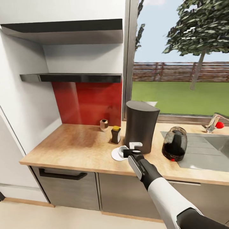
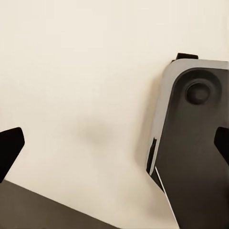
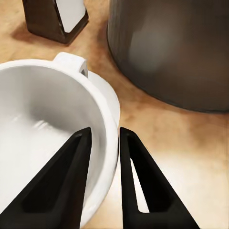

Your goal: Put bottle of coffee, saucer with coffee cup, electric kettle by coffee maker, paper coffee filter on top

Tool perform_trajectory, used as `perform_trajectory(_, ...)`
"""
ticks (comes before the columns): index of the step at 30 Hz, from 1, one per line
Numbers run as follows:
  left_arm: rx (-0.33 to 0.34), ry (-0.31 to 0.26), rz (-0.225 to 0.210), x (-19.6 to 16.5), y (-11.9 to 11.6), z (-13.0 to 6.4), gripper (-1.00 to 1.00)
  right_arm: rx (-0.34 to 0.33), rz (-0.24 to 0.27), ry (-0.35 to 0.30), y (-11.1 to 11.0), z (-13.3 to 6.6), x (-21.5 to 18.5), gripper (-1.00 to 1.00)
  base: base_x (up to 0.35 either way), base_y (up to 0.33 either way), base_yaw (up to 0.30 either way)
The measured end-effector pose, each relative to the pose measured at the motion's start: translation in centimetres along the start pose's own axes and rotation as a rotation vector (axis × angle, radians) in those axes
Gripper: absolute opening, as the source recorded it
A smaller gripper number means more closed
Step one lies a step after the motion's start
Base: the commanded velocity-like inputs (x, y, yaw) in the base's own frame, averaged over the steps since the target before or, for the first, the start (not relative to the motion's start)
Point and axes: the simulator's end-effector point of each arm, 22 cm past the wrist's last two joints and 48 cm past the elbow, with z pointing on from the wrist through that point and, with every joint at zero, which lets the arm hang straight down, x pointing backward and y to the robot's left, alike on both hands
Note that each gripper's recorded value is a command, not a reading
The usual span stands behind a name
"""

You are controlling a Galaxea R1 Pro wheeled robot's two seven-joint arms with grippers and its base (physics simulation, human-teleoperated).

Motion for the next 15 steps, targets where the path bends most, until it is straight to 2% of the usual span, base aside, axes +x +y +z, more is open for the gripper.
perform_trajectory(4, -0.001, 0.0, -0.001, 0.0, 0.1, 0.0, 1.0, 0.011, -0.01, 0.043, -0.4, 0.5, 2.0, -1.0, 0.245, 0.089, -0.002)
perform_trajectory(12, -0.001, 0.001, -0.002, 0.0, 0.1, 0.0, 1.0, 0.012, -0.012, 0.054, -0.4, 0.7, 2.5, -1.0, 0.04, 0.016, 0.0)
perform_trajectory(15, -0.001, 0.0, -0.001, 0.0, 0.1, 0.0, 1.0, 0.014, -0.014, 0.063, -0.5, 0.8, 3.1, -1.0, 0.184, 0.097, 0.0)
